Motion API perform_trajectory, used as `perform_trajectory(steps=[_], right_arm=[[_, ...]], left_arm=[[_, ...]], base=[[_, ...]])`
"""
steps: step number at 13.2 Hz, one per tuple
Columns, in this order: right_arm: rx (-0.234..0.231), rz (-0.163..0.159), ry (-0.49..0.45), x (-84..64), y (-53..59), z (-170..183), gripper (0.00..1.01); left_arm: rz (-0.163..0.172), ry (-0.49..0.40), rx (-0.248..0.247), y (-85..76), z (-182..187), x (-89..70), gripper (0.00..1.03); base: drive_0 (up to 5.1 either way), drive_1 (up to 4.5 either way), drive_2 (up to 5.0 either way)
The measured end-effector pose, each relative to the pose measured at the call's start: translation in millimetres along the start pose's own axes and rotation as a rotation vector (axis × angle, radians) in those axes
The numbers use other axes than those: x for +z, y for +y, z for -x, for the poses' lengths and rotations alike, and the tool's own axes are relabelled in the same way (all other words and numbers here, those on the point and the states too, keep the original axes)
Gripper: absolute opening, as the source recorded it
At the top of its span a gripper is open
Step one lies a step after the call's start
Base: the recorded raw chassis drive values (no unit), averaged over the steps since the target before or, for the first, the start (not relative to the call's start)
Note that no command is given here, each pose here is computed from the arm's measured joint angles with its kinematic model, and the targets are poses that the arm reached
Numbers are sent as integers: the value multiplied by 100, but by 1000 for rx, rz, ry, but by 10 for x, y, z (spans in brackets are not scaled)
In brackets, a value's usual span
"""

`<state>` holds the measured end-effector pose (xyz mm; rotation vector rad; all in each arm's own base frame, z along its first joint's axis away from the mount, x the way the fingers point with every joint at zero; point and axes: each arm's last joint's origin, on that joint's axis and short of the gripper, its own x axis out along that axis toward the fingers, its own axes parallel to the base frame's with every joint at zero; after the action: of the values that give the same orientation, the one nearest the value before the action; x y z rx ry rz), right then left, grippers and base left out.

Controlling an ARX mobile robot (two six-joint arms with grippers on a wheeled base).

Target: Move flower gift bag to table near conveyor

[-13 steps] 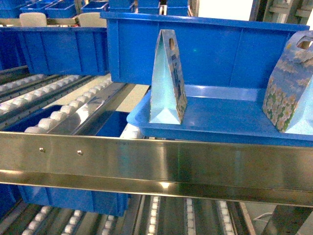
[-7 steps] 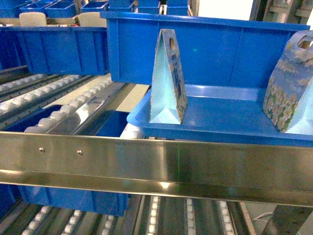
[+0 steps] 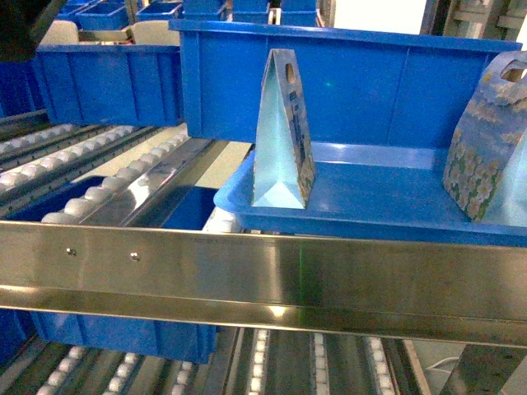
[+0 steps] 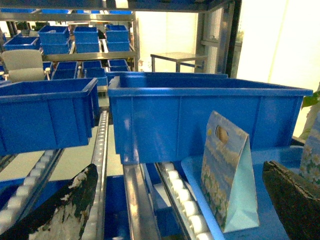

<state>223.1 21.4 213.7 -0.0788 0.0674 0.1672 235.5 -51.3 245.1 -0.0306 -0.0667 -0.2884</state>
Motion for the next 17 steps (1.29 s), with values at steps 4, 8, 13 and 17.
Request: perform_trajectory(steps=[4, 8, 13, 17], right_arm=[[-4, -11, -11, 212, -76, -318, 98], [-61, -34, 38, 227, -133, -577, 98], [-62, -32, 44, 201, -154, -450, 98], [-50, -11, 27, 378, -173, -740, 98]], left_arm=[[3, -15, -27, -106, -334, 160, 98], [5, 5, -32, -149, -575, 198, 98], [5, 6, -33, -149, -575, 198, 98], [5, 6, -34, -154, -575, 198, 98]], base=[[0, 0, 0], [0, 0, 0], [0, 0, 0], [0, 0, 0]])
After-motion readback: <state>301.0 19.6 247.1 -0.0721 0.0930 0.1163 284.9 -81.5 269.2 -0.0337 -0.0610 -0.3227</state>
